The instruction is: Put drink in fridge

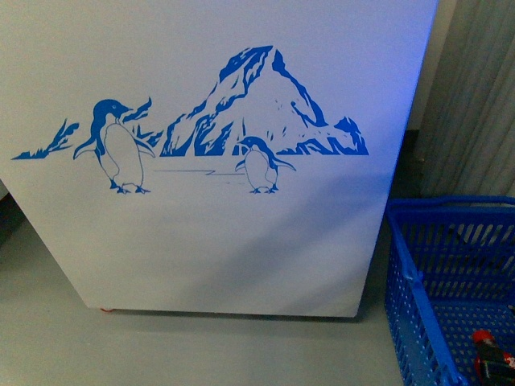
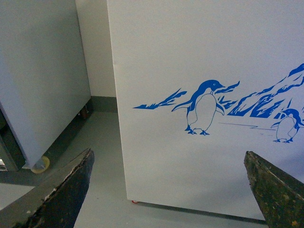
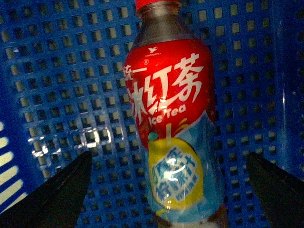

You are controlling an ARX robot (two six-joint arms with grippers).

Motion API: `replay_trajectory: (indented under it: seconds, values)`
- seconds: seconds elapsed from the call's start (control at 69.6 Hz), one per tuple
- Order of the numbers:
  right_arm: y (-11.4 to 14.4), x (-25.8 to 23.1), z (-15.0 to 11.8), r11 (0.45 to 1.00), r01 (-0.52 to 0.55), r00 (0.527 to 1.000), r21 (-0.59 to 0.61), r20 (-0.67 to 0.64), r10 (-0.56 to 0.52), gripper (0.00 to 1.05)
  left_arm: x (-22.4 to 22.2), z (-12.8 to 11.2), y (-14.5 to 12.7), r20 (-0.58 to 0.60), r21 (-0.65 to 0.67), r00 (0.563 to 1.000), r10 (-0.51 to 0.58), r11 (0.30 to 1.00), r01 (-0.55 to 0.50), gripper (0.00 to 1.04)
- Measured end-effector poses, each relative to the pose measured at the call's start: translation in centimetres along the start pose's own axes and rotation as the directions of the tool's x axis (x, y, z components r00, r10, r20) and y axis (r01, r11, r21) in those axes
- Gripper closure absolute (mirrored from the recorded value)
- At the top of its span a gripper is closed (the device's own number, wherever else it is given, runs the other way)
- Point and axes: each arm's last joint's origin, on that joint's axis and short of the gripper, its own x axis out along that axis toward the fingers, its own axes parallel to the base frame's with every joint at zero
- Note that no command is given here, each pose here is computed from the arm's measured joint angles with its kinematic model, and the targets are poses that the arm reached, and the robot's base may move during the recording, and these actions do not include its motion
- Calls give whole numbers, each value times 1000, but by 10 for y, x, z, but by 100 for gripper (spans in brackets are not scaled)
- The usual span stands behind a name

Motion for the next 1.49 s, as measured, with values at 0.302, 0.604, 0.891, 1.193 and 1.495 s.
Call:
replay_trajectory:
  seconds: [0.302, 0.604, 0.891, 1.193, 1.495]
  values:
    - [0, 40, -7, 1000, 31, 996, -2, -80, -31, 8, 0, 0, 0, 0, 0, 1000, 0, 1000, 0, 8]
    - [-4, 56, -29, 999, 38, 983, 12, -179, -35, 18, 0, 0, 0, 0, 0, 1000, 0, 1000, 0, 8]
    - [-11, 35, -23, 999, 15, 991, 44, -137, -9, 51, 0, 0, 0, 0, 0, 1000, 0, 1000, 0, 8]
    - [-9, -56, 22, 997, -59, 992, 45, 114, 54, 63, 0, 0, 0, 0, 0, 1000, 0, 1000, 0, 8]
    - [-2, -211, 36, 982, -188, 928, -28, 322, 187, 63, 0, 0, 0, 0, 0, 1000, 0, 1000, 0, 8]
